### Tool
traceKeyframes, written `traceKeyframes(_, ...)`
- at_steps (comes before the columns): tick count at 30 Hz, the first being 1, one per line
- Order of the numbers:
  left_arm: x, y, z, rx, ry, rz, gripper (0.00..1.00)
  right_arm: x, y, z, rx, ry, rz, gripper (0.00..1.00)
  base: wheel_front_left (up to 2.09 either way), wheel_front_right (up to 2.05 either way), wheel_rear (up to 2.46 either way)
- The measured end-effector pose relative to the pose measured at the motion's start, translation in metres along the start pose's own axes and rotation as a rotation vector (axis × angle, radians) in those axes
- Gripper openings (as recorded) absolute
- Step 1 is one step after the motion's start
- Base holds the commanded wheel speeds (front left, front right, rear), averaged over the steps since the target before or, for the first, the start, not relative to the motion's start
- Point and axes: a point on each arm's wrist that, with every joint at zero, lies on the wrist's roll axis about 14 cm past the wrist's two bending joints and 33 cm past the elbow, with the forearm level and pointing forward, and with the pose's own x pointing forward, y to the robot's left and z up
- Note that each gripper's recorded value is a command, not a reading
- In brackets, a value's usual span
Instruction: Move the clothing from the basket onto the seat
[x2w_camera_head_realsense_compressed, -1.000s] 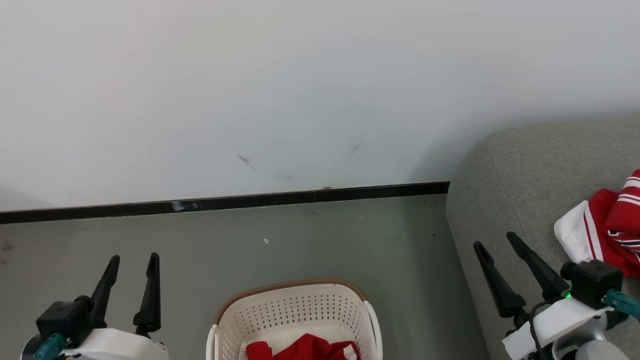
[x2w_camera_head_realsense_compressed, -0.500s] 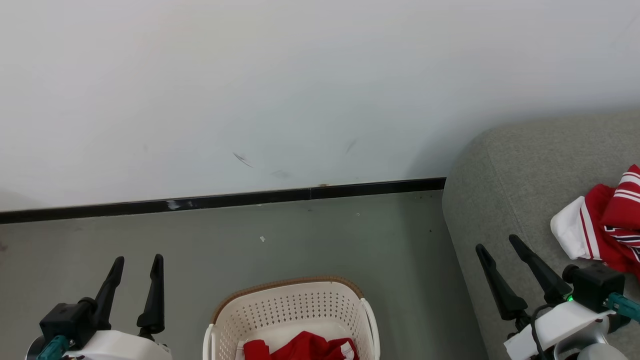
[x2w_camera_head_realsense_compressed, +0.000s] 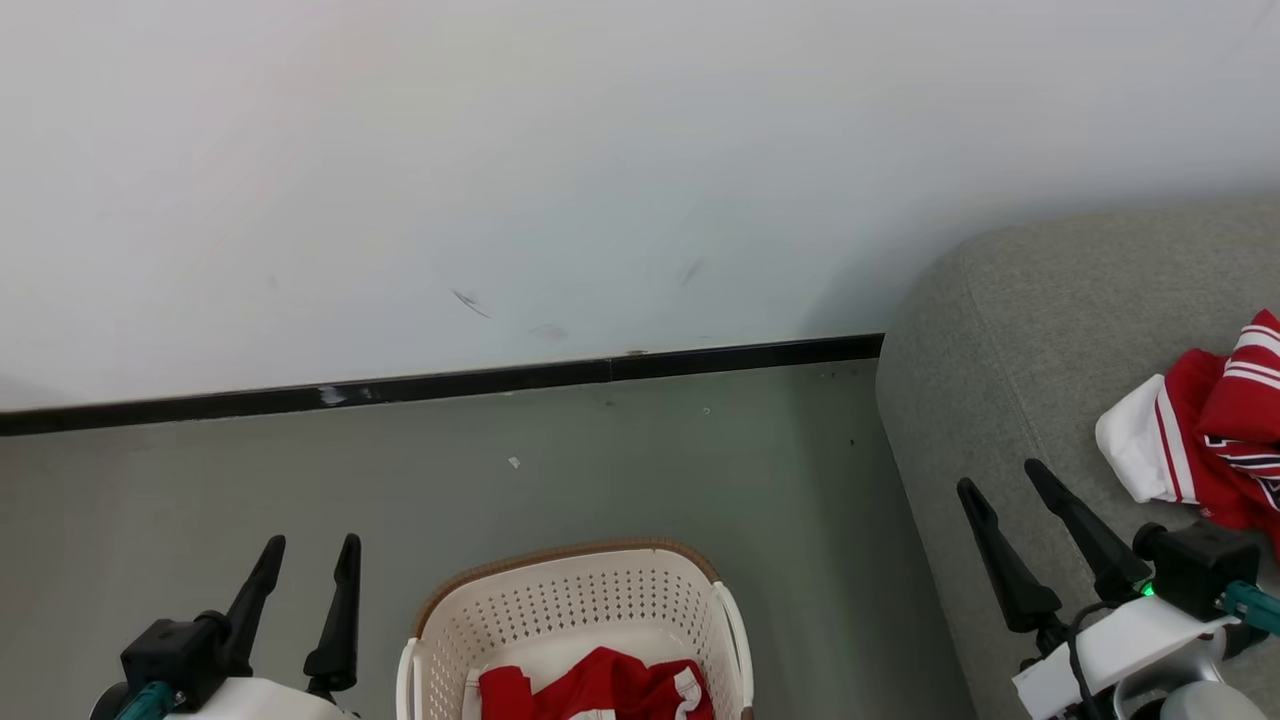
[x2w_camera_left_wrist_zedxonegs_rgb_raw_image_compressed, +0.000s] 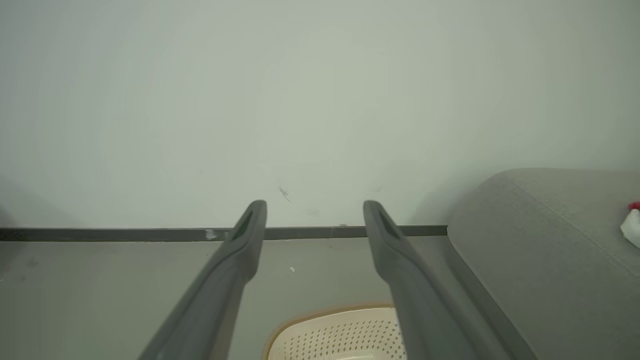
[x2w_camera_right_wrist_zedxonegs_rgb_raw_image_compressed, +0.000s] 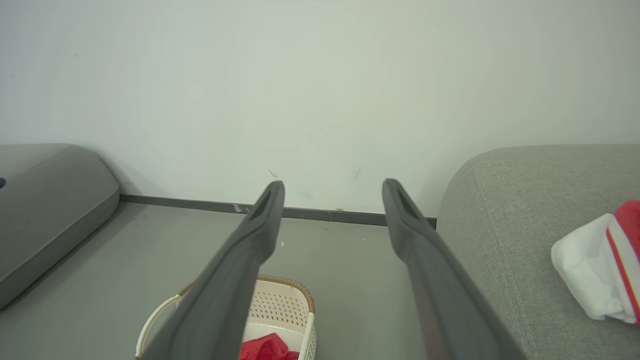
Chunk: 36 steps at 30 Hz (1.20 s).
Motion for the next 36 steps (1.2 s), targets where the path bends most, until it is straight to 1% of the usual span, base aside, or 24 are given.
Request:
traceKeyframes(6,0.003,-0.008,-0.015,-0.009,0.043,-0.021,1.00,0.001,-0.003,-0.003,0.005,0.006,-0.010,1.00,0.00,0.00,0.00)
traceKeyframes(23,0.037,-0.022,-0.038,-0.004,0.104,-0.090,1.00,0.006,-0.014,-0.019,0.005,0.047,-0.045,1.00,0.00,0.00,0.00)
traceKeyframes(28,0.048,-0.025,-0.057,-0.008,0.154,-0.116,1.00,0.018,-0.020,-0.022,0.011,0.046,-0.058,1.00,0.00,0.00,0.00)
traceKeyframes(32,0.054,-0.027,-0.069,-0.009,0.186,-0.131,1.00,0.019,-0.022,-0.031,0.016,0.067,-0.069,1.00,0.00,0.00,0.00)
traceKeyframes(36,0.056,-0.027,-0.089,-0.003,0.257,-0.134,1.00,0.026,-0.024,-0.034,0.017,0.069,-0.072,1.00,0.00,0.00,0.00)
